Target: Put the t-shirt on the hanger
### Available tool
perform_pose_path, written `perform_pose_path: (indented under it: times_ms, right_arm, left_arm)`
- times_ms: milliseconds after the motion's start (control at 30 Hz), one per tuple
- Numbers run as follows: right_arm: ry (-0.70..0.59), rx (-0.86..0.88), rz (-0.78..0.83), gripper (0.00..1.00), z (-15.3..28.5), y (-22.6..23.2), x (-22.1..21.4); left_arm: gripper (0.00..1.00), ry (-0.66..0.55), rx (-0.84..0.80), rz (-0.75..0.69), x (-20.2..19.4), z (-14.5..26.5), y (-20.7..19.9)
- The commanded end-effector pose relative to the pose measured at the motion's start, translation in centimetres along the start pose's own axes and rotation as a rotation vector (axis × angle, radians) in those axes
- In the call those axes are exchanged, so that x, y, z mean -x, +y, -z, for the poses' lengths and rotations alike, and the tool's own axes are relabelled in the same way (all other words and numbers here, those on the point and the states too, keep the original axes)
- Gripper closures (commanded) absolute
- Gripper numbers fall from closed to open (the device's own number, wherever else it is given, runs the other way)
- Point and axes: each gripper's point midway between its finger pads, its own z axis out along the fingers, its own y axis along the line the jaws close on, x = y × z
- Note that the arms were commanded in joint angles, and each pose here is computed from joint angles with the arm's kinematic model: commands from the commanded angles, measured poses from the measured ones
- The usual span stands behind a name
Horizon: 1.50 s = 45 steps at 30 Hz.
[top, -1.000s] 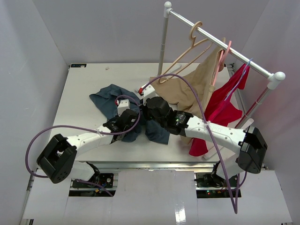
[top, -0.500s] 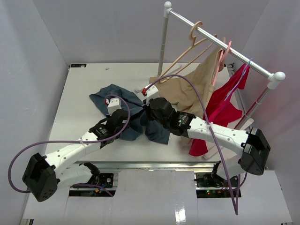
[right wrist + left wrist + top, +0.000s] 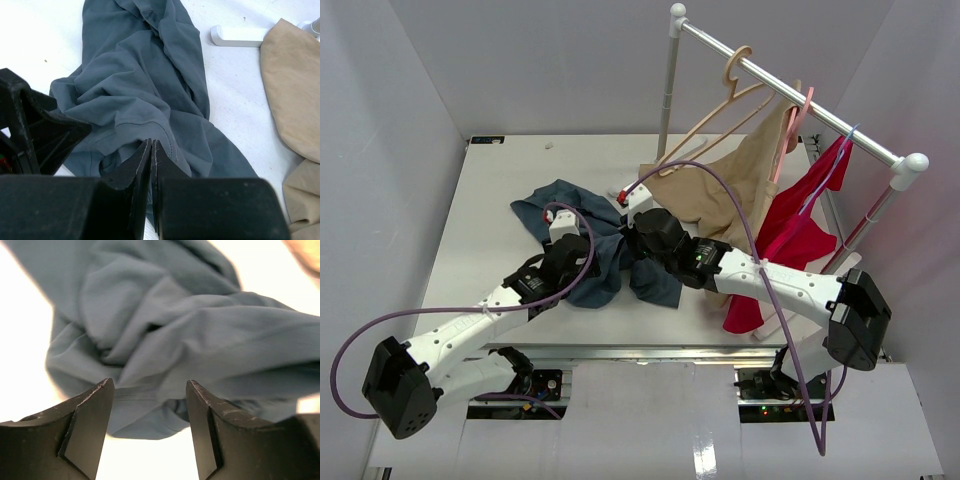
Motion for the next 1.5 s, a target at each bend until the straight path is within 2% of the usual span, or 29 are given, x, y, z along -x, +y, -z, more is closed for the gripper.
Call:
perform_pose_path:
  times_ms: [0,233,367,800,1033,1267,1333,1367,1467]
  right_arm:
    - [-0.082,0.031,-0.037,0.92,0.2,1.0,3.9]
    - [-0.114,0.037,-0.053,0.92,1.1,1.2,6.3]
    - [-0.129,0.040,-0.063,0.92,1.4,1.3,6.9]
    - [-0.146,0.051,-0.071,0.92,1.8,1.7,7.1]
    - [-0.151,0.050,-0.070,0.92,2.2,1.5,6.8]
    - [-0.157,0.041,-0.073,0.92,2.4,1.2,6.7]
    - [-0.157,0.047,-0.074,0.92,2.5,1.3,6.6]
    - [-0.157,0.049,-0.074,0.92,2.5,1.3,6.6]
    - [-0.156,0.048,-0.075,0.92,2.4,1.3,6.5]
  left_arm:
    - [0.29,-0.032,-0.174,-0.048,1.4,0.9,-3.1]
    - [0.32,-0.021,-0.268,-0.062,0.4,0.7,-4.5]
    - [0.32,0.000,-0.268,-0.072,-0.6,-0.1,-4.6]
    - [0.32,-0.017,-0.103,-0.042,-1.6,-2.5,-2.5]
    - [0.40,-0.013,-0.002,-0.040,-1.4,-3.0,-1.2]
    - [0.44,-0.037,-0.004,-0.009,-0.7,-2.0,-0.8]
    - [0.47,-0.038,-0.059,-0.020,-0.6,-2.0,-1.8]
    - [0.53,-0.036,-0.086,-0.026,-0.6,-2.0,-2.3]
    - [0.82,-0.020,-0.166,-0.045,-0.9,-2.1,-3.9]
